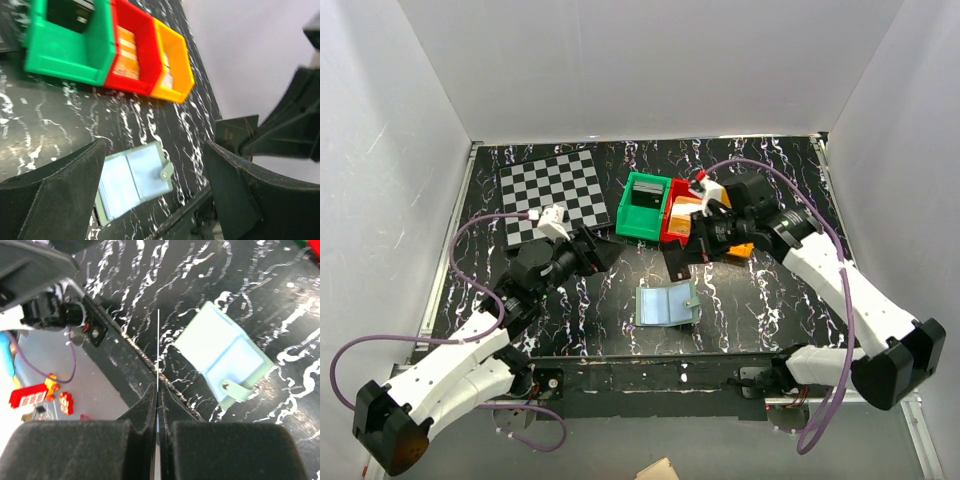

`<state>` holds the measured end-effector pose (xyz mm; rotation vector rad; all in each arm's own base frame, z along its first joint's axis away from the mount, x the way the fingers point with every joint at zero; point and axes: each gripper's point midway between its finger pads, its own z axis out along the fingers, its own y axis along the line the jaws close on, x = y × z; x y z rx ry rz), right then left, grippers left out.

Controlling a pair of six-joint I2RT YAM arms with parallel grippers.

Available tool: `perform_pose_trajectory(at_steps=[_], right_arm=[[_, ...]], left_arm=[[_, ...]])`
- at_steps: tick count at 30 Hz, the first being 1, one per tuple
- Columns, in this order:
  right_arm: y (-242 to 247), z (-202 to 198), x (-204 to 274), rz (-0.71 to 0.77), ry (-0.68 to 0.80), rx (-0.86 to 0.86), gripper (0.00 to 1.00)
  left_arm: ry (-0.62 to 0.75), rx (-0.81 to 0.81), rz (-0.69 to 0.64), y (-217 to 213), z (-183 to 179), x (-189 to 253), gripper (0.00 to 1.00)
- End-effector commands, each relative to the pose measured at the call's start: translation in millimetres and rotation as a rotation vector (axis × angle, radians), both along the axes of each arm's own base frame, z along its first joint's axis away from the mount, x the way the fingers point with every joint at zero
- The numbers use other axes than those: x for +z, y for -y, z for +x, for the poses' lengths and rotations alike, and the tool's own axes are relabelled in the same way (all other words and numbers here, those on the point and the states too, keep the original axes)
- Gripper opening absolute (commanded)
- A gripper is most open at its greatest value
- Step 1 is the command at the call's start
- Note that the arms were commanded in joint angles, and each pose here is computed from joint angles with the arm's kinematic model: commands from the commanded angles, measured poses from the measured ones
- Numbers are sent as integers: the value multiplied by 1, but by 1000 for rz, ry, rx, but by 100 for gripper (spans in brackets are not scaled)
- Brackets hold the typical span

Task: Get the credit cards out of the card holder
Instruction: Place the credit card in the storage box.

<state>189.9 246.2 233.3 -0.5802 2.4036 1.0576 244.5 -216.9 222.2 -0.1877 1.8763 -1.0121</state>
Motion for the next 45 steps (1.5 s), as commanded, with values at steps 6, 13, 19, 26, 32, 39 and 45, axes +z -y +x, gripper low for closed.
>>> perform_pose_trajectory(at_steps=[6, 13, 19, 26, 32, 39, 45], right_arm=[[-32, -56, 20, -59, -1, 385, 1], [-40, -68, 15, -60, -33, 445, 1], [-46, -76, 19, -29, -46, 490, 1], [-51, -77, 27, -8, -42, 513, 1], [-52, -78, 30, -6, -35, 522, 1], [-56, -78, 29, -11, -41, 529, 1], [-57, -77, 29, -14, -37, 531, 1]], left_arm=[[242, -543, -70, 48, -54, 53, 75], [319, -711, -132, 57, -80, 68, 72], [297, -828, -133, 63, -93, 60, 67], [224, -854, -101, 67, -90, 42, 62], [205, -869, -102, 68, -91, 37, 57], [190, -901, -127, 70, -95, 35, 45], [192, -922, -134, 70, -99, 35, 24]])
